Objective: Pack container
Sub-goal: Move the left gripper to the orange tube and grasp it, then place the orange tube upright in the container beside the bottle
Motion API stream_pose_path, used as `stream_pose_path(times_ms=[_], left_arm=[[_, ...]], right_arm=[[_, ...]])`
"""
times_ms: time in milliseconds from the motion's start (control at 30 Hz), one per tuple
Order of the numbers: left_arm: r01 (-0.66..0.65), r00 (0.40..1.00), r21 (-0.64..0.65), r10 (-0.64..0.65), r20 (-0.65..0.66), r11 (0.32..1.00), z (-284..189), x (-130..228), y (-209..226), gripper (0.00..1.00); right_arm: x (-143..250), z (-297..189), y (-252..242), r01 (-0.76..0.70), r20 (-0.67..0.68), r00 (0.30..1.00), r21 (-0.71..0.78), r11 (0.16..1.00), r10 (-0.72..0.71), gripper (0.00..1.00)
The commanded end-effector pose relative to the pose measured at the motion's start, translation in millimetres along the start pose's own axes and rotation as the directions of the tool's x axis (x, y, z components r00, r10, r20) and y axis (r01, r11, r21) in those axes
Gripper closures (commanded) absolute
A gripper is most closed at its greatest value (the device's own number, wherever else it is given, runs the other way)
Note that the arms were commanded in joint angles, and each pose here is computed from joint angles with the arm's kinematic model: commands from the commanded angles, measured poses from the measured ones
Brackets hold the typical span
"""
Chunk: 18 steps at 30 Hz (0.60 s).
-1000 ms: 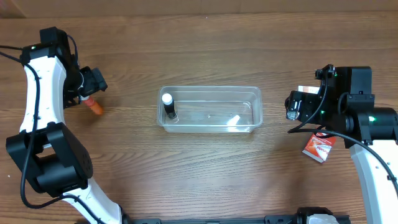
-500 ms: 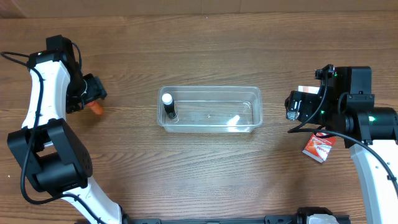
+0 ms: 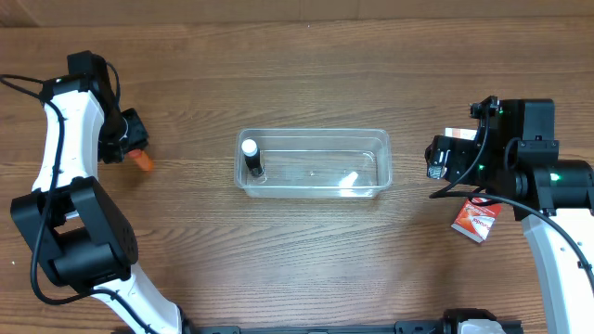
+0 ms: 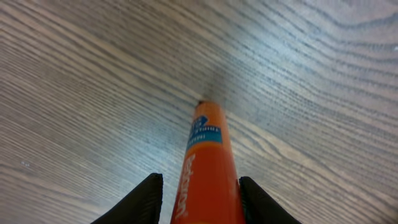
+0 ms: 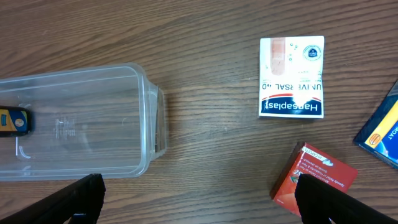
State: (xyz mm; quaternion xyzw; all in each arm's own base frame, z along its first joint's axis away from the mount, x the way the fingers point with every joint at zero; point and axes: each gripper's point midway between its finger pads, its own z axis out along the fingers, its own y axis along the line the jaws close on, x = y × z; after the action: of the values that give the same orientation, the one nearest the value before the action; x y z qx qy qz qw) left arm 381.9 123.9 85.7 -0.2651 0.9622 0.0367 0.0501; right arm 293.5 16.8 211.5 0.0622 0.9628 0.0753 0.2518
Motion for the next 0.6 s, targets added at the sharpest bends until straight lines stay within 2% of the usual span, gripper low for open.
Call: stream_pose_path(times_ms=[0, 33, 267, 333, 433, 567], left_arm=[[-0.004, 1.0, -0.014, 0.004, -0.003, 1.0, 4.3, -0.9, 3.6, 0.6], [-0.005, 1.0, -0.014, 0.005, -0.004, 1.0, 4.3, -0.7, 3.6, 0.66], [-0.005, 1.0, 0.004, 0.005, -0.026, 1.0, 4.0, 4.4, 0.7, 0.82], [0.014, 0.999, 0.014, -0.013, -0.032, 1.0, -2.0, 7.9, -0.5, 0.9], [-0.002, 1.0, 0.044, 0.002, 0.002, 0.999, -30.4, 13.9, -10.0, 0.93], [-0.093, 0.988, 0.104, 0.079, 0.133, 0.99, -104.9, 36.0, -35.4, 0.96]], right_arm=[[-10.1, -7.3, 1.9, -0.001, 0.031, 1.0, -0.008, 1.0, 0.002, 0.0], [-10.1, -7.3, 1.9, -0.001, 0.031, 1.0, -0.008, 1.0, 0.002, 0.0], [-10.2, -7.3, 1.9, -0.001, 0.031, 1.0, -0.008, 1.0, 0.002, 0.0], [-10.2, -7.3, 1.9, -0.002, 0.031, 1.0, -0.008, 1.0, 0.002, 0.0], [-10.2, -7.3, 1.9, -0.002, 0.031, 1.0, -0.008, 1.0, 0.002, 0.0], [-10.2, -7.3, 1.9, -0.002, 0.031, 1.0, -0.008, 1.0, 0.002, 0.0]])
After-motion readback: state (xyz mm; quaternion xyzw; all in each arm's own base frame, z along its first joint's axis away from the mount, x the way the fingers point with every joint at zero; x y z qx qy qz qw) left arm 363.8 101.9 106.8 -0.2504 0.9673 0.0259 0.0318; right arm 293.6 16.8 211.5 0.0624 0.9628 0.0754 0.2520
